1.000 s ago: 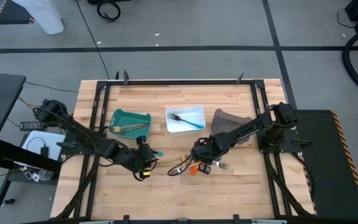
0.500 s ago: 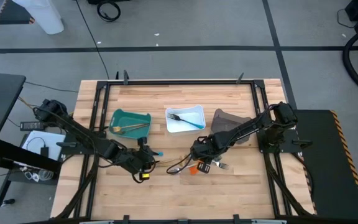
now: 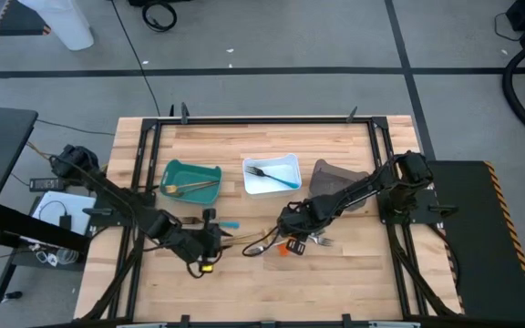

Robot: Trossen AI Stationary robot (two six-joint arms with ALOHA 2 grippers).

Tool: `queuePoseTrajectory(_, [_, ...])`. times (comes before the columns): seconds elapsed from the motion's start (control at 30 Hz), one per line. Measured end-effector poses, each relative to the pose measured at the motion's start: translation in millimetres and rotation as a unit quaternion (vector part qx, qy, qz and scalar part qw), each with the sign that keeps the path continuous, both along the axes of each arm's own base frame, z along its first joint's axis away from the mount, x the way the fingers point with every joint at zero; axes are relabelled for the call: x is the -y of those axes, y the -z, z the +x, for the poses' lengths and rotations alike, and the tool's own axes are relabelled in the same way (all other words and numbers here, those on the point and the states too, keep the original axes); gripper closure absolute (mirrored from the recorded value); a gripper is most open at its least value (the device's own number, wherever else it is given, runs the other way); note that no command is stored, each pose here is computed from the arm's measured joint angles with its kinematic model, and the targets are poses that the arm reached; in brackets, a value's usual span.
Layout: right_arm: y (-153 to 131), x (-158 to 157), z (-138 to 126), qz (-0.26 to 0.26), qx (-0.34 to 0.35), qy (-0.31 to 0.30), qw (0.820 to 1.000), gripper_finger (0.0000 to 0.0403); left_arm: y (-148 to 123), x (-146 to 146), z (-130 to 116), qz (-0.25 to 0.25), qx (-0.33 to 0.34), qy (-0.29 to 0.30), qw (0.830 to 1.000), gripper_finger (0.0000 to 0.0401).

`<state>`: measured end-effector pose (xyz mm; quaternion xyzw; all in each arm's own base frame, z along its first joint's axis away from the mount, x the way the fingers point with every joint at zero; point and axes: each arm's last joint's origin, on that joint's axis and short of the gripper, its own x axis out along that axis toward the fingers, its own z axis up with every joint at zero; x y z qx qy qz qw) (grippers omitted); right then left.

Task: Sort silverware by color (type)
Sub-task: Put the orange fork into the black bin

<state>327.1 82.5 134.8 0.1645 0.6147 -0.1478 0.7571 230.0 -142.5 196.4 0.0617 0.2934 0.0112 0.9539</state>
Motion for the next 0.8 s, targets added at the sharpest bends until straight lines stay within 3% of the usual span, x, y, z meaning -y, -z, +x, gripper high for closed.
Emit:
queuePoseTrajectory(0.1, [0,0,1,-0.006,0.005,0.002,1.0,0.0333,-2,6,-2,0.01,0.01,0.023,1.0,0.0257])
queuePoseTrajectory(0.3, [-2,0,2,-0.008,0.013,-0.011,1.0,0.0393,-6,9,-2,0.029,0.037,0.014,0.999,0.0257])
queuePoseTrajectory(0.8, [-20,0,6,-0.038,-0.002,-0.023,0.999,0.0397,-7,9,-2,0.016,0.044,0.007,0.999,0.0257])
